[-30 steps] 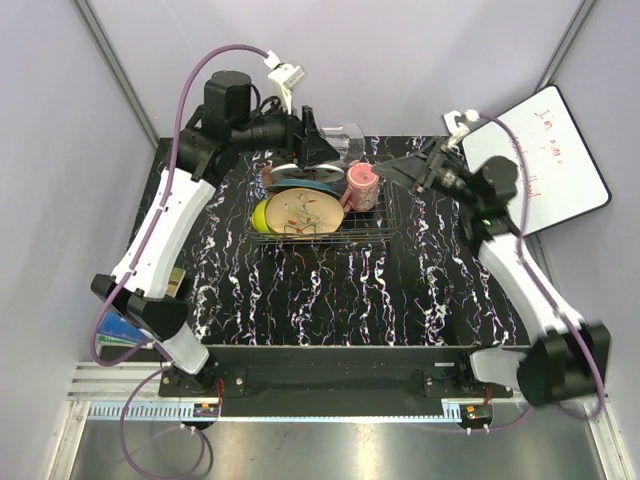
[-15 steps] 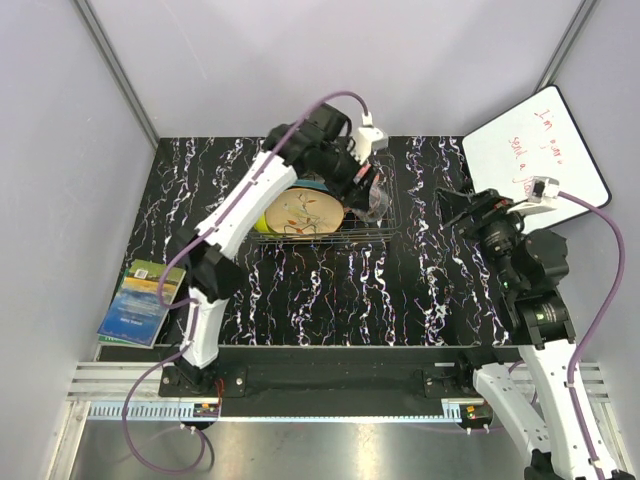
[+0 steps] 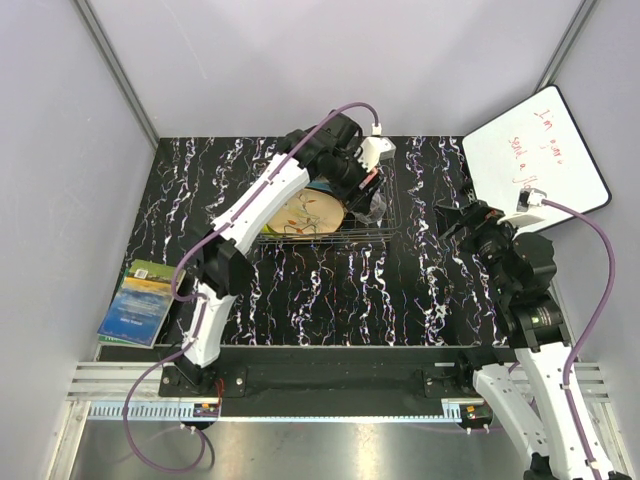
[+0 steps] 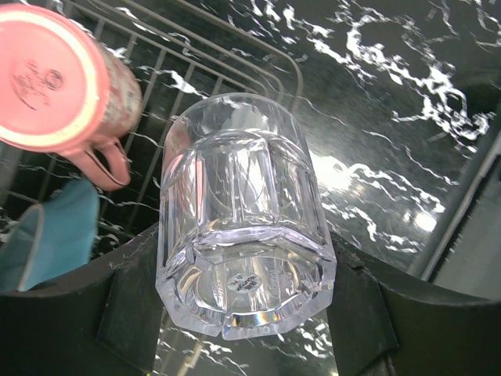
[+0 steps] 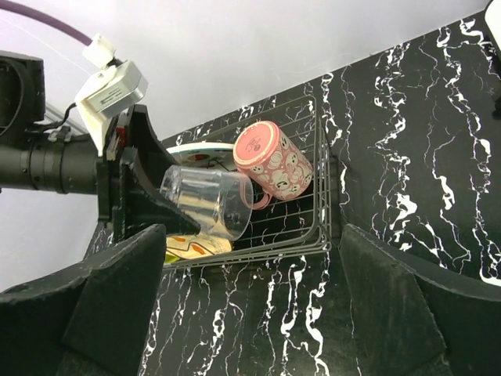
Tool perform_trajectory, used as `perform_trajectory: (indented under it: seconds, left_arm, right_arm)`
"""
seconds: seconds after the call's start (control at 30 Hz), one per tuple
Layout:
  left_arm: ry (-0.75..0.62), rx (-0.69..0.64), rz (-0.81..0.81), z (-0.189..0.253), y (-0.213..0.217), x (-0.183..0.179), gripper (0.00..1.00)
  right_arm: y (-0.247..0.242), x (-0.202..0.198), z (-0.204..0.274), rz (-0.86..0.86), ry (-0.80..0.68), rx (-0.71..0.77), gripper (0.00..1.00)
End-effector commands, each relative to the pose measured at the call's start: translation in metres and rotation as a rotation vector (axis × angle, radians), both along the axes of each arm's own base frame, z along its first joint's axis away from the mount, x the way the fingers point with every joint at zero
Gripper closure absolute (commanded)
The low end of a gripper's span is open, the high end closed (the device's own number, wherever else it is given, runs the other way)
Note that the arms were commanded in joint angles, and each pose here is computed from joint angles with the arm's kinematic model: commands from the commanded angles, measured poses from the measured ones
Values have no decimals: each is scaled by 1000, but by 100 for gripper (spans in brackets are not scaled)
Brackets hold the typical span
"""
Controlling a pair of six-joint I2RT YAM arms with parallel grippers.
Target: Load the mixed dishes into the dish rack
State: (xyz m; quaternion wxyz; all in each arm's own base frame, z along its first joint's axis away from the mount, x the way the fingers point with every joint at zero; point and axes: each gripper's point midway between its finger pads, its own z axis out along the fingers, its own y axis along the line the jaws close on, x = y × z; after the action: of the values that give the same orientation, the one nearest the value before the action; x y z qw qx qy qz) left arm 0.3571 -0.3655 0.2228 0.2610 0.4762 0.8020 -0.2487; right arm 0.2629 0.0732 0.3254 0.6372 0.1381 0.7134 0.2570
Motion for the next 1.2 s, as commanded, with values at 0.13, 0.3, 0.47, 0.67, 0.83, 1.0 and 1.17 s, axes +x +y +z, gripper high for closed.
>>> perform_trajectory:
  seconds: [0.13, 0.3, 0.47, 0.67, 0.83, 1.0, 1.17]
  left_arm:
    - [-127, -23, 35, -9, -22, 41, 100]
    - [-151, -1, 59, -22, -24, 52, 100]
    - [-170, 20, 71, -34, -23, 59, 100]
    - [-184, 103, 68, -59, -17, 58, 100]
    - [-168, 142, 33, -73, -17, 44, 100]
    - [-141, 153, -31, -78, -18, 23, 100]
    - [-100, 147, -115, -79, -19, 0, 100]
  right_arm:
    - [-3, -4, -2, -10, -15, -26, 2]
    - [-5, -7, -4, -10, -9, -52, 2]
    - [-6, -7, -5, -9, -6, -62, 3]
    - [-6, -6, -11, -8, 7, -77, 3]
    - [-5, -4, -13, -8, 18, -74, 3]
    - [-5, -2, -15, -8, 26, -73, 3]
    - [0, -3, -13, 18, 22, -67, 3]
